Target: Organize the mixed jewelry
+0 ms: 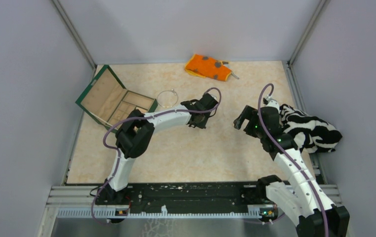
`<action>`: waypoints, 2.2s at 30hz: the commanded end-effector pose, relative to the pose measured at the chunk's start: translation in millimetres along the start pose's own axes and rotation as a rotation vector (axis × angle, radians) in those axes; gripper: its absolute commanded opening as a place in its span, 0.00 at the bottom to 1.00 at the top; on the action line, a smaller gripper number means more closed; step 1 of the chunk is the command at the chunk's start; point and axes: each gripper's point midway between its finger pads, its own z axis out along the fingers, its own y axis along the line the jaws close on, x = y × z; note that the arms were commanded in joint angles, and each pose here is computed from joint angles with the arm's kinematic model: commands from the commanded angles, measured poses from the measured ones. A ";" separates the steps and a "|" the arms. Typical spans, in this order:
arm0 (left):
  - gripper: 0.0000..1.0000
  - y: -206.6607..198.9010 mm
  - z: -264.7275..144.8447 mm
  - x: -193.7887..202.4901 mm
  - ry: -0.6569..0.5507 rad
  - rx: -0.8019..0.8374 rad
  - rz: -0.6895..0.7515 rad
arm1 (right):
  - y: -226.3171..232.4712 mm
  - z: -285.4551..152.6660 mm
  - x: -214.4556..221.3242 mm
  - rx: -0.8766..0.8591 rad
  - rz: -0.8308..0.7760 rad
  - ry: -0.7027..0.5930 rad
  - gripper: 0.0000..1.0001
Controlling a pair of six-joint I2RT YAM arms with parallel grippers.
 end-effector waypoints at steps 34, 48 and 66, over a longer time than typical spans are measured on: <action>0.00 196.7 -104.1 -19.5 -0.072 -0.180 -0.413 | 9.0 -3.0 -10.7 -0.036 0.006 -0.045 0.90; 0.00 346.3 -111.5 39.2 -0.103 -0.434 -0.707 | 18.9 12.3 -10.6 -0.072 0.002 -0.020 0.90; 0.42 362.9 -87.4 40.0 -0.111 -0.497 -0.720 | 18.0 12.3 -10.8 -0.068 0.005 -0.025 0.90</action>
